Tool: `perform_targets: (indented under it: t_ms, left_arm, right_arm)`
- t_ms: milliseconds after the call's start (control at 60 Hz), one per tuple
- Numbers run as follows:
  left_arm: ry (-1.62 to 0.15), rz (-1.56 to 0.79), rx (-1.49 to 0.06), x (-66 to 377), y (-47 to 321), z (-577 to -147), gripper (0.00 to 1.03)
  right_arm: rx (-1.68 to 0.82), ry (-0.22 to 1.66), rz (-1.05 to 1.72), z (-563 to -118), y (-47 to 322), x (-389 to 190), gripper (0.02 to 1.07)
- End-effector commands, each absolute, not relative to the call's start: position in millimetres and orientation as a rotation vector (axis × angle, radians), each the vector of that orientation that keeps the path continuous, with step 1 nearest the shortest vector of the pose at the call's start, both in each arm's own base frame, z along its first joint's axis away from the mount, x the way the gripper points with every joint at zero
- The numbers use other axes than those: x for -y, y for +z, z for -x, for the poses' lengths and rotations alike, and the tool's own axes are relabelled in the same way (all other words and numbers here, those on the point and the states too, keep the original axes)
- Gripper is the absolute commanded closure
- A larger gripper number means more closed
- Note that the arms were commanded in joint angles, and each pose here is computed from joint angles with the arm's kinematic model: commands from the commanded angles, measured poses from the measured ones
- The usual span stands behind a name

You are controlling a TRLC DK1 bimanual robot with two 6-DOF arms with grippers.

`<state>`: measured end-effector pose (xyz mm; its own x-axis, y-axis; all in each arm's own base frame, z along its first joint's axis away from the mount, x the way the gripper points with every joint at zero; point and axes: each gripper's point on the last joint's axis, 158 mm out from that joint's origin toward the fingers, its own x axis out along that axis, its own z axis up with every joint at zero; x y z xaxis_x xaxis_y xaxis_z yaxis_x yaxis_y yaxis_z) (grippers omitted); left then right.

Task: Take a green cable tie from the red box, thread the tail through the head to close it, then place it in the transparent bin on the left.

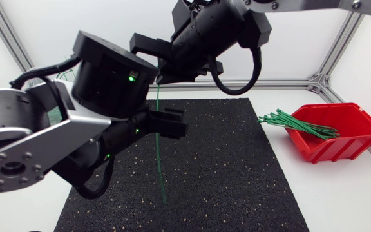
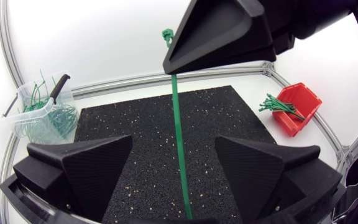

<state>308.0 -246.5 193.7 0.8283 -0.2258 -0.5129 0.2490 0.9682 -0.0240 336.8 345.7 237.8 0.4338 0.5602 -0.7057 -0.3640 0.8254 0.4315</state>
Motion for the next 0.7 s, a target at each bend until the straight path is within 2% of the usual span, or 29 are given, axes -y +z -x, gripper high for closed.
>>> perform_targets:
  t_ms: [0,117,233,300,483,600,683]
  left_arm:
    - [-0.227,-0.016,-0.497,251.8,206.9,-315.2,0.18]
    - [-0.212,-0.015,-0.484,250.8,208.5,-317.5,0.23]
    - [-0.186,-0.029,-0.469,249.4,207.9,-318.4,0.33]
    - [-0.179,-0.030,-0.461,249.0,207.8,-317.1,0.44]
    - [-0.158,-0.034,-0.446,246.8,208.5,-316.1,0.64]
    - [-0.161,-0.035,-0.447,247.8,208.1,-315.9,0.70]
    - [-0.159,-0.036,-0.450,247.9,206.4,-315.9,0.70]
  right_arm:
    - [-0.966,0.560,-0.246,-336.1,239.9,-345.7,1.01]
    - [-0.964,0.555,-0.248,-336.3,240.6,-344.7,1.01]
    - [-0.957,0.538,-0.255,-338.7,241.7,-343.0,1.01]
    - [-0.956,0.532,-0.256,-339.3,241.7,-342.4,1.01]
    - [-0.956,0.526,-0.259,-339.2,241.5,-341.0,1.01]
    - [-0.954,0.524,-0.259,-339.1,242.2,-340.2,1.01]
    - [-0.957,0.518,-0.259,-339.0,241.0,-339.3,1.01]
